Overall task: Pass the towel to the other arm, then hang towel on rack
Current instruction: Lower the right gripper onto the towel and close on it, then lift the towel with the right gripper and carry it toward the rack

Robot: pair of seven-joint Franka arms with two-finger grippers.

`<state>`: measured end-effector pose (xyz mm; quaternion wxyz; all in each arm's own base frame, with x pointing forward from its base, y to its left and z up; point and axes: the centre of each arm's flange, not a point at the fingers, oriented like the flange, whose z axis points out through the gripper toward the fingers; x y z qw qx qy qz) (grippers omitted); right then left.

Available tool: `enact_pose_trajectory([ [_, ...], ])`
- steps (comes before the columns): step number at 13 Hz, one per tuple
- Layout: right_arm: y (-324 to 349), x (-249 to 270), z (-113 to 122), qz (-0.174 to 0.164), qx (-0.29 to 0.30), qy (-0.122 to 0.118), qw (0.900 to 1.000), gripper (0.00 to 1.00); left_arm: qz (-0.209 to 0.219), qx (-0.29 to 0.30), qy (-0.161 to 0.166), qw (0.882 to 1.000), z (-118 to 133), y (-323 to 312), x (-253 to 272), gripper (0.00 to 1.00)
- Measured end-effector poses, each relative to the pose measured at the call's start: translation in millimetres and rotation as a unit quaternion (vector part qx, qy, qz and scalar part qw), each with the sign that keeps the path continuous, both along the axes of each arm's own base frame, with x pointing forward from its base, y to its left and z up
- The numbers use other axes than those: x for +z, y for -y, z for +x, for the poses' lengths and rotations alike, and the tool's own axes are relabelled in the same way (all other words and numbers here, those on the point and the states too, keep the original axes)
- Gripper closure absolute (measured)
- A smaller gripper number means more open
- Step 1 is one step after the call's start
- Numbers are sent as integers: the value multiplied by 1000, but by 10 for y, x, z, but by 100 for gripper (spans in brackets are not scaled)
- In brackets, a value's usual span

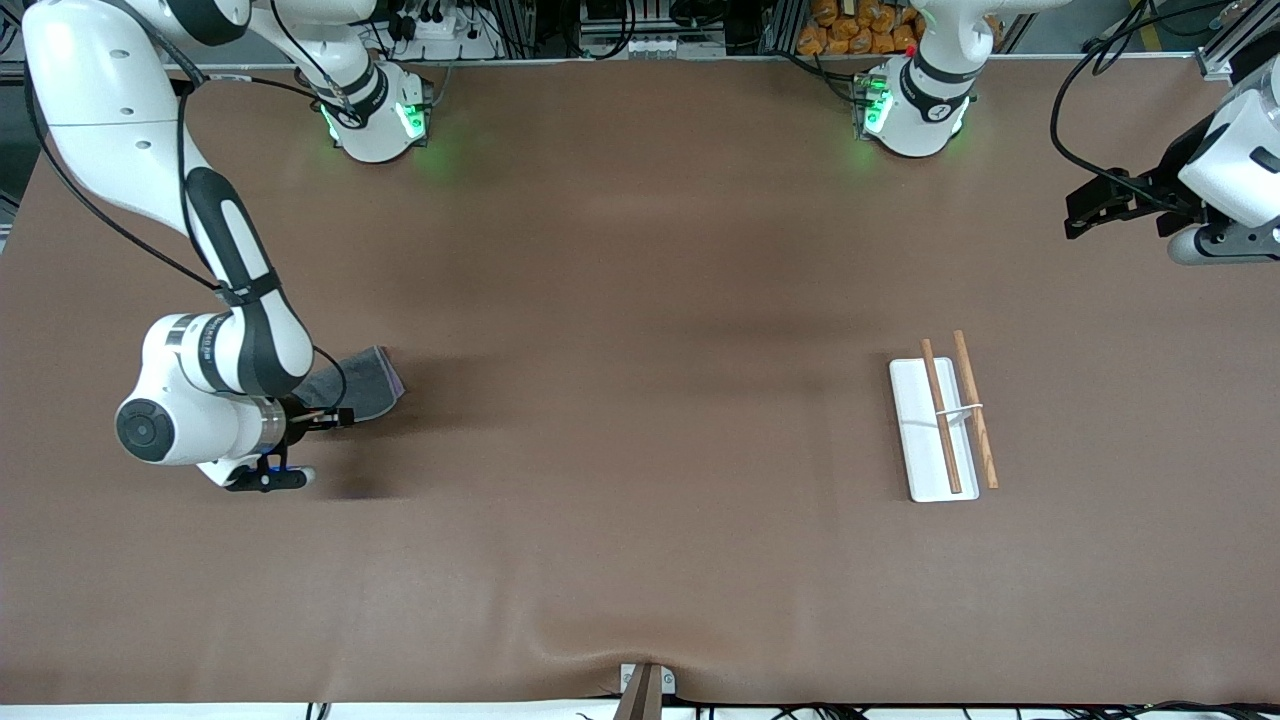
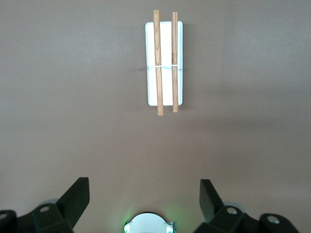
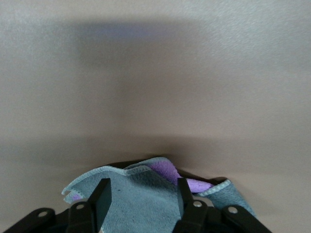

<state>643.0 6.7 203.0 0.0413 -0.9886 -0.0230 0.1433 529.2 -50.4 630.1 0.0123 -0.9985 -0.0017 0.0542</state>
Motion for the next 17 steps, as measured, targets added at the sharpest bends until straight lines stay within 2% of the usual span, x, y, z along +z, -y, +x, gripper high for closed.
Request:
enact_pose_trajectory([
  [5, -18, -118, -72, 0, 2, 3, 1000, 43, 0, 0, -5, 1000, -2, 0, -49, 0],
  [6, -38, -127, -80, 1, 4, 2, 1000, 53, 1, 0, -6, 1000, -2, 0, -51, 0],
  [8, -67, -136, -87, 3, 6, 1, 1000, 80, 1, 0, -6, 1000, -2, 0, -53, 0],
  [10, -75, -137, -89, 3, 7, 1, 1000, 98, 1, 0, -6, 1000, -2, 0, -55, 0],
  [15, -79, -123, -83, 5, 10, 2, 1000, 98, 1, 0, -8, 1000, -3, -1, -78, 0],
  [17, -94, -36, -64, 14, 3, -8, 1000, 98, 1, 0, -9, 1000, -3, -1, -78, 0],
])
